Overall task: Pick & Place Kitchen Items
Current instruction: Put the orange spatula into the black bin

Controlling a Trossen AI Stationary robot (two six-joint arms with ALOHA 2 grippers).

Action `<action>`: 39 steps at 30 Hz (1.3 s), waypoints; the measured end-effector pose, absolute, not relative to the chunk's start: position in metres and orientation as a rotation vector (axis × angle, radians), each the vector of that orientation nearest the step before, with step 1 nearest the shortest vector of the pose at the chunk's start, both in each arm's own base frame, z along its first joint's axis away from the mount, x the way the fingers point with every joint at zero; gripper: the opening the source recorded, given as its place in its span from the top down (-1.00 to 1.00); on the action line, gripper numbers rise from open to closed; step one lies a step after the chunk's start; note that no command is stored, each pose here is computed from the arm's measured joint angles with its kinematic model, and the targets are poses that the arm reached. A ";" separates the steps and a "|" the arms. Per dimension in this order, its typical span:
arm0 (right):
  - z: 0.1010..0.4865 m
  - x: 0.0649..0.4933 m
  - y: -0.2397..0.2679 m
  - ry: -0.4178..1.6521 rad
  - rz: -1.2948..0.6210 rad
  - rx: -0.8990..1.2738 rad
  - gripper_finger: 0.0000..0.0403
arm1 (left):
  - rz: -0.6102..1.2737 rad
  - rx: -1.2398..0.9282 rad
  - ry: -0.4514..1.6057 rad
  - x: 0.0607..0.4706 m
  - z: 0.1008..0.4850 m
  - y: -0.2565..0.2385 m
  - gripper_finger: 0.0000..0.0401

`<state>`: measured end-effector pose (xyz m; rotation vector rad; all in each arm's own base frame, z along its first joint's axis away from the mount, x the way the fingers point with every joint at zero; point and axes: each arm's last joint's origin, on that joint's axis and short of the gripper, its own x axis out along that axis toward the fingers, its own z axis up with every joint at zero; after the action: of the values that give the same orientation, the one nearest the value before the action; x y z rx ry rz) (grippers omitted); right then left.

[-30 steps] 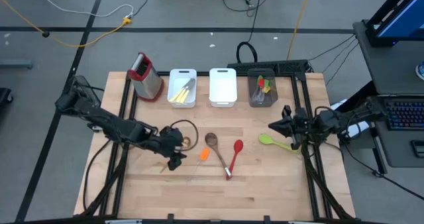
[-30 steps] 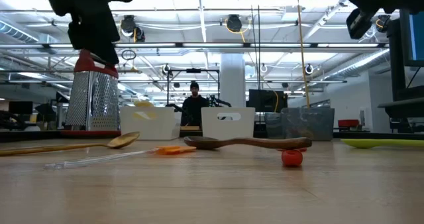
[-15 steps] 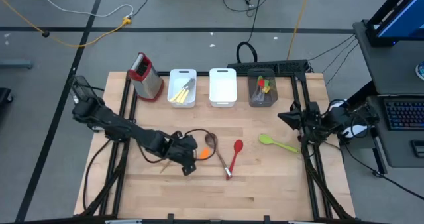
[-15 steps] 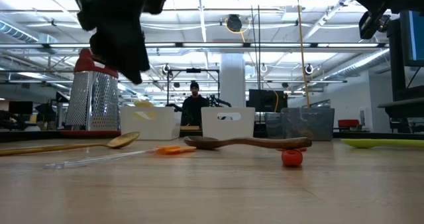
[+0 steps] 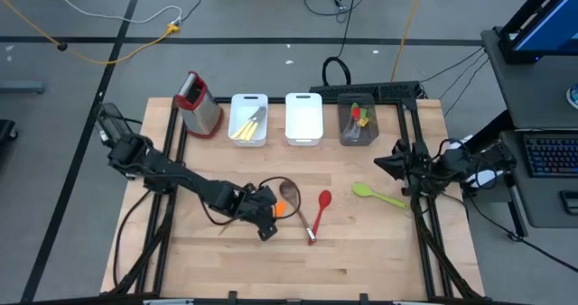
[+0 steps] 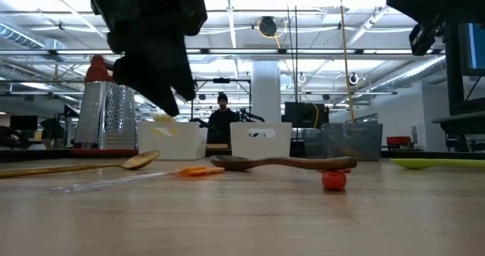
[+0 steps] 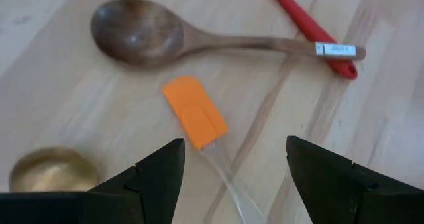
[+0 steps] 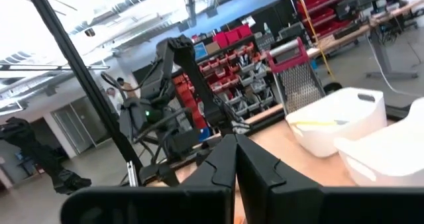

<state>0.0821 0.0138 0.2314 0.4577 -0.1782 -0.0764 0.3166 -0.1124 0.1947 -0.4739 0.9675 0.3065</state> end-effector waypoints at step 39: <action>0.217 0.085 0.011 -0.141 -0.250 0.274 0.98 | 0.216 -0.567 0.920 0.332 0.200 -0.092 -0.98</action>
<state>0.0855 0.0108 0.2173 0.2740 -0.1411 -0.2499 0.3325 -0.0921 0.1998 -0.5673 0.9203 0.2162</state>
